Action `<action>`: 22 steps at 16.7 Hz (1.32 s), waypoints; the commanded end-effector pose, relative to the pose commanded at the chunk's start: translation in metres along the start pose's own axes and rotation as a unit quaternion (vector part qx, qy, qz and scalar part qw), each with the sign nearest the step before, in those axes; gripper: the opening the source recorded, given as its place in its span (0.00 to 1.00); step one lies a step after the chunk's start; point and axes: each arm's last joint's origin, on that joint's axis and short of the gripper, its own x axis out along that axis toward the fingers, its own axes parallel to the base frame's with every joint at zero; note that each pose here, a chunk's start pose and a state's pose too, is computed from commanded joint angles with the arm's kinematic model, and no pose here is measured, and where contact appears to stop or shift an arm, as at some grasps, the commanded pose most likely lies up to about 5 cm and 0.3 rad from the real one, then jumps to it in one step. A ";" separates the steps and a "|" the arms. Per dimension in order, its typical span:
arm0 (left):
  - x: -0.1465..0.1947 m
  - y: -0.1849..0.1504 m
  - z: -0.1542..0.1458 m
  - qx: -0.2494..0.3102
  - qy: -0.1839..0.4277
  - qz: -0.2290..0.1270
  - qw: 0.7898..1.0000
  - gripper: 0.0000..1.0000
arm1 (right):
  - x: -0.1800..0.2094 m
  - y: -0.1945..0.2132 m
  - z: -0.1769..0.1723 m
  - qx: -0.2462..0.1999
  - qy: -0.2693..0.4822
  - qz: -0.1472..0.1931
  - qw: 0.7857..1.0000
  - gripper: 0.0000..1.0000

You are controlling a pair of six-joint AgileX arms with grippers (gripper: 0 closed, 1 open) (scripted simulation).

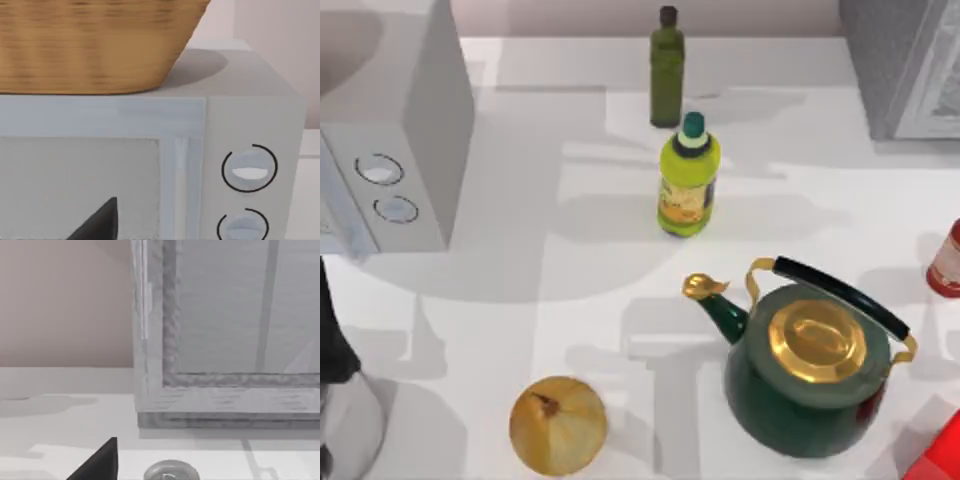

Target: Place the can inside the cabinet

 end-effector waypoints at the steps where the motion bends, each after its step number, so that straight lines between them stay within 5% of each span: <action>1: 0.000 0.000 0.000 0.000 0.000 0.000 1.000 1.00 | 0.000 0.000 0.000 0.000 0.000 0.000 1.000 1.00; 13: 0.000 0.000 0.000 0.000 0.000 0.000 1.000 1.00 | 0.043 0.006 -0.001 0.006 0.032 -0.005 0.999 1.00; 22: 0.000 0.000 0.000 0.000 0.000 0.000 1.000 1.00 | 0.091 0.019 -0.060 0.005 0.112 -0.008 0.994 1.00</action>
